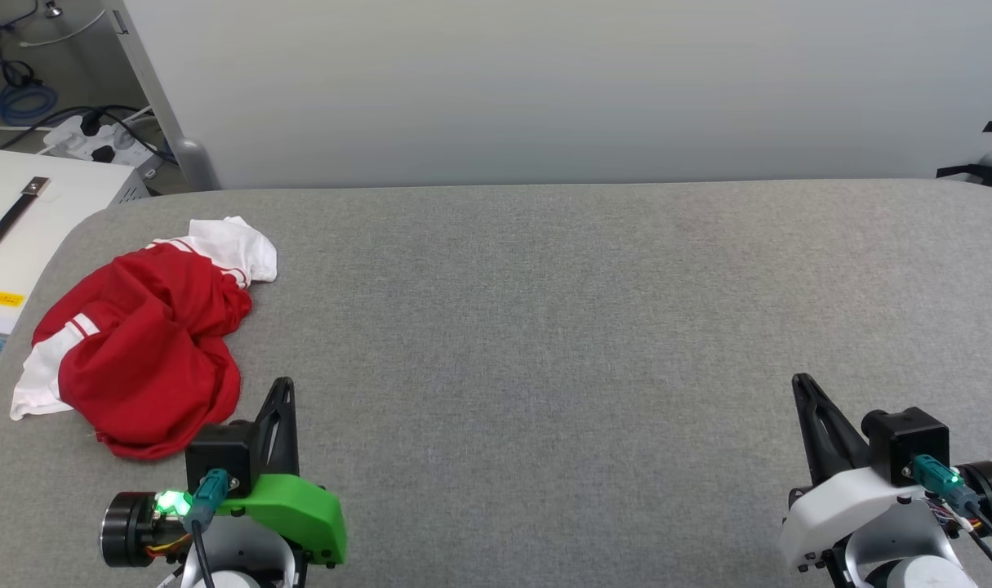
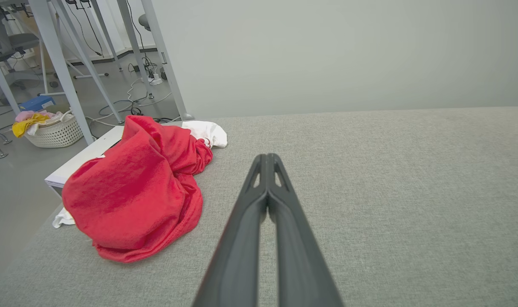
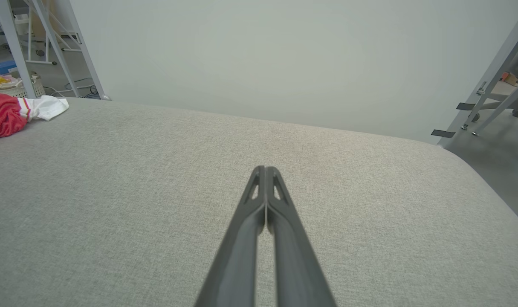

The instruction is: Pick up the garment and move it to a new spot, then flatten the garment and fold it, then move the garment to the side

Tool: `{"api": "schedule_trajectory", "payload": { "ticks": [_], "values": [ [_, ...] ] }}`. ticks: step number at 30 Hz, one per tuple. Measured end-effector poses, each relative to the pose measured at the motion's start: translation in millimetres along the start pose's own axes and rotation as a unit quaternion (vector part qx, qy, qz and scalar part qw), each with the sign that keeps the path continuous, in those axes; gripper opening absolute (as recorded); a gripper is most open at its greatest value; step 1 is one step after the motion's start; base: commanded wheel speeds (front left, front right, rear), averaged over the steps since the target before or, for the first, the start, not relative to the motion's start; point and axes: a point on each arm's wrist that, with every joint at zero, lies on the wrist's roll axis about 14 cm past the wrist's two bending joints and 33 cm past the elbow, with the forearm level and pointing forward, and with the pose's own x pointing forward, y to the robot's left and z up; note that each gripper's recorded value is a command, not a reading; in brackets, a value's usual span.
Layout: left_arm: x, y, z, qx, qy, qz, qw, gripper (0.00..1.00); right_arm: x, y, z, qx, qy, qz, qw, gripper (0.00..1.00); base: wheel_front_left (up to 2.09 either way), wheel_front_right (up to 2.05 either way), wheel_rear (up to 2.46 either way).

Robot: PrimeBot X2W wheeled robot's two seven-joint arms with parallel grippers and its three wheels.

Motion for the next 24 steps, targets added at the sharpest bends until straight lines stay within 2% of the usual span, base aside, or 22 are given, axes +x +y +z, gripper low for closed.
{"api": "schedule_trajectory", "payload": {
  "ticks": [15,16,24],
  "values": [
    [0.0,0.0,0.0,0.0,0.0,0.0,1.0,0.0,0.0,0.0,0.0,0.0,0.0,0.0,1.0,0.0,0.0,0.0,0.0],
    [0.0,0.0,-0.1,0.0,0.0,0.0,1.0,1.0,0.0,0.0,-0.1,0.0,0.0,0.0,1.0,1.0,0.0,0.0,0.0],
    [-0.1,-0.7,-0.7,0.0,0.001,0.0,1.0,1.0,0.0,-1.3,0.1,0.002,-0.001,-0.002,1.0,1.0,0.0,0.0,0.0]
  ]
}}
